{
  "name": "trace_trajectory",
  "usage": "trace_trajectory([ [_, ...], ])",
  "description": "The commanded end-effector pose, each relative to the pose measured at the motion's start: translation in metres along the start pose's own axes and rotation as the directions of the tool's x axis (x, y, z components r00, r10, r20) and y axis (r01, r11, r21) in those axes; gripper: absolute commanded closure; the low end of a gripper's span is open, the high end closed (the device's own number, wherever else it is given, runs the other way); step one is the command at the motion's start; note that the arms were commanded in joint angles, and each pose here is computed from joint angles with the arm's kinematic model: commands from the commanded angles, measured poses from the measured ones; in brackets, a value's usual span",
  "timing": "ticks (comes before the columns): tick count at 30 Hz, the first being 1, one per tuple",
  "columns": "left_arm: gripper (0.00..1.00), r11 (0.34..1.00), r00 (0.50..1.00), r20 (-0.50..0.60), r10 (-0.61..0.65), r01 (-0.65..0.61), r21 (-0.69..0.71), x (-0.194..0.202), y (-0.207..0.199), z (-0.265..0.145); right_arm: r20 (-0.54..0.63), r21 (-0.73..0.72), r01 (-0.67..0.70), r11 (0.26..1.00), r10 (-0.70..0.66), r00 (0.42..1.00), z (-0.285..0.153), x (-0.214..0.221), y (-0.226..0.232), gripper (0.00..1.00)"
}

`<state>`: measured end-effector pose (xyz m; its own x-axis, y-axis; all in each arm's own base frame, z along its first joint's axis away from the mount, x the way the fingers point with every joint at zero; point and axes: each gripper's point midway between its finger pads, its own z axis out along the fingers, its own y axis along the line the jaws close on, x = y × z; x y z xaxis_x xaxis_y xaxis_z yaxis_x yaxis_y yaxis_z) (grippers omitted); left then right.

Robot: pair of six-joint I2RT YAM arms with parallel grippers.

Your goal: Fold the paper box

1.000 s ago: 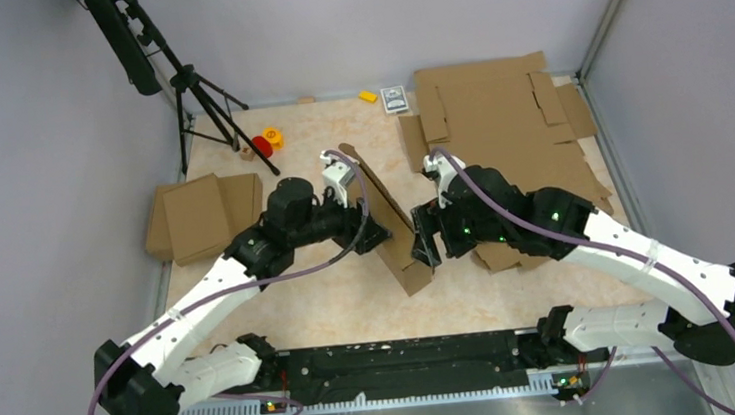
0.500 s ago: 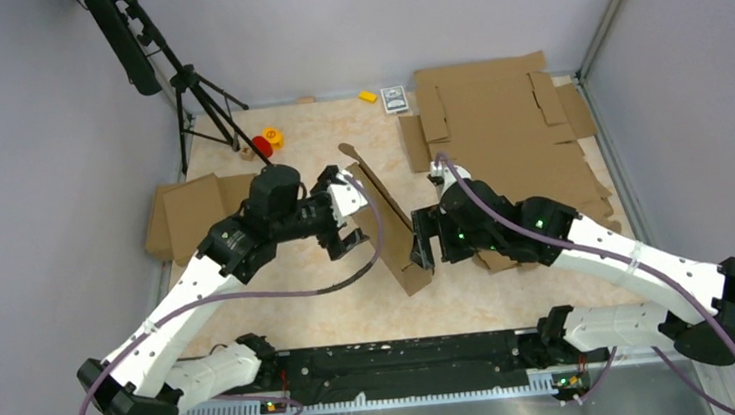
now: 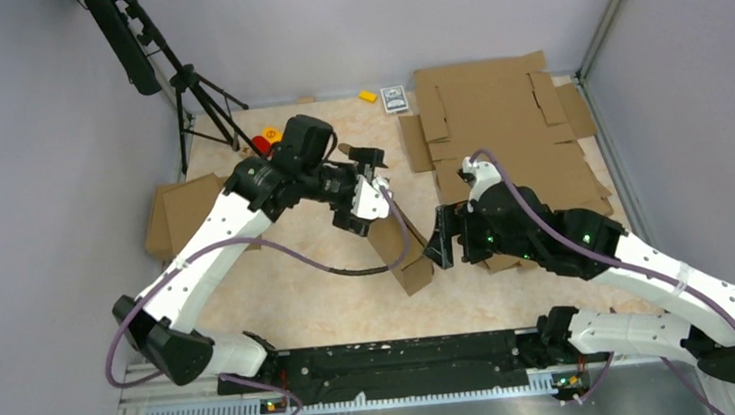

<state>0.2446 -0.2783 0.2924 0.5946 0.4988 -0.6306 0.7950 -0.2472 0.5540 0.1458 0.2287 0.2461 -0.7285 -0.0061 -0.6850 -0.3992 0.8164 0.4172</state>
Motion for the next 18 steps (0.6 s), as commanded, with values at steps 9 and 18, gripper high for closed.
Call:
trace_trajectory([
  [9, 0.02, 0.954, 1.000, 0.005, 0.013, -0.014, 0.301, -0.002, -0.030, 0.034, 0.042, -0.030, 0.005, 1.000, -0.004, 0.999, -0.007, -0.002, 0.001, 0.15],
  [18, 0.02, 0.917, 0.971, -0.235, 0.051, 0.048, 0.396, 0.032, -0.052, 0.057, 0.063, -0.045, 0.017, 0.999, -0.014, 0.998, -0.011, -0.007, 0.003, 0.15],
])
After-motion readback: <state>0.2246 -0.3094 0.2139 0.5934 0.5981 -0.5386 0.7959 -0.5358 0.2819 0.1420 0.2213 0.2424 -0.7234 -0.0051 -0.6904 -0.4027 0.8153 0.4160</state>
